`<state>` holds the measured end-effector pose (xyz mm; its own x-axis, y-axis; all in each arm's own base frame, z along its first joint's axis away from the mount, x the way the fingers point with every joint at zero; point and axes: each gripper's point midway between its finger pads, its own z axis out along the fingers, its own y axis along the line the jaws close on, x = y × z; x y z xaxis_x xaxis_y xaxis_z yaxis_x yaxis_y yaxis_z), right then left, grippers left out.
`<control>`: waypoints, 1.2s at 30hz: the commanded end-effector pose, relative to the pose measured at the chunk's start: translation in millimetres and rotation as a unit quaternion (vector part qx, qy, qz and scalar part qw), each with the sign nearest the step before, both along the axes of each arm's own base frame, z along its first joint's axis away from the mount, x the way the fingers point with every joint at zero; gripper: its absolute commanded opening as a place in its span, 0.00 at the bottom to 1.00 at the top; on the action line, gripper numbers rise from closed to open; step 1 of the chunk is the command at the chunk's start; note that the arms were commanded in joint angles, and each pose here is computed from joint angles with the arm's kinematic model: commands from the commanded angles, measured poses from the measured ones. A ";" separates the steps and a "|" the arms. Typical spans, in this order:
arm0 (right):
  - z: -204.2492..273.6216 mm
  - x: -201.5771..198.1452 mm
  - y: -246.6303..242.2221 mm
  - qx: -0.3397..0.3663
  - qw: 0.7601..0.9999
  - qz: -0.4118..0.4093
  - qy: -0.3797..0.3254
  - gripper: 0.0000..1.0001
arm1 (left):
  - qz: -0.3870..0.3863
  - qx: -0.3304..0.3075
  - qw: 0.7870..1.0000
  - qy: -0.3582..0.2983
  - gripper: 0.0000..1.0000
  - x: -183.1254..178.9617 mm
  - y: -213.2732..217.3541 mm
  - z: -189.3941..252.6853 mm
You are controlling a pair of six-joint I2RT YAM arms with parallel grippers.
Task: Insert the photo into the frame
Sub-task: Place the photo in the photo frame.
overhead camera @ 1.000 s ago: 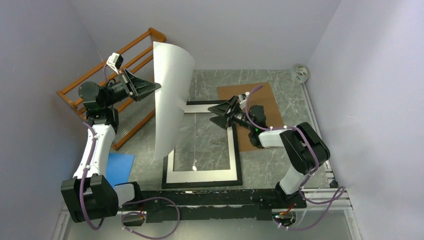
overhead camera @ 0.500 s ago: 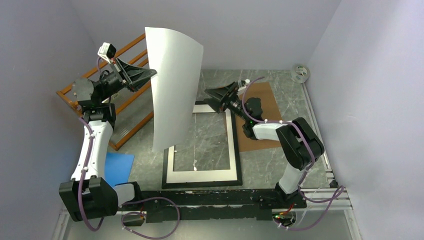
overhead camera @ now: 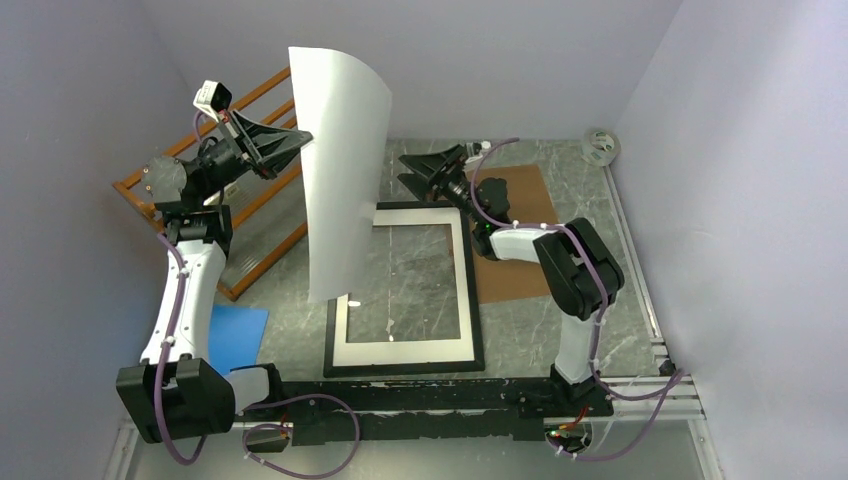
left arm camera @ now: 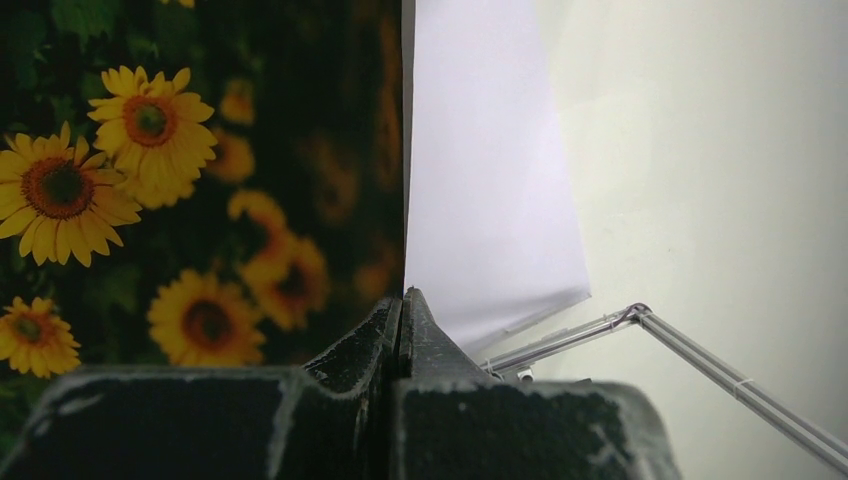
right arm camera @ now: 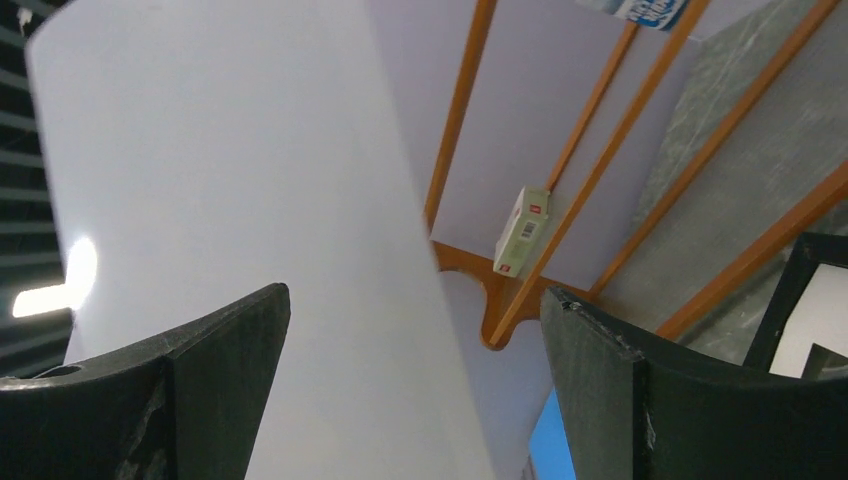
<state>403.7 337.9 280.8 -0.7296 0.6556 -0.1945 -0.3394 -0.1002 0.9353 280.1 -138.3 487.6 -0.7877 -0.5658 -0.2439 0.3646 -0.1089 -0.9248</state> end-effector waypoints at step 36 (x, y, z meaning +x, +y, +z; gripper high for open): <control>81.4 -27.4 4.6 0.193 0.977 0.048 -0.070 0.99 | 0.021 -0.018 1.000 0.007 0.03 3.9 2.1 10.4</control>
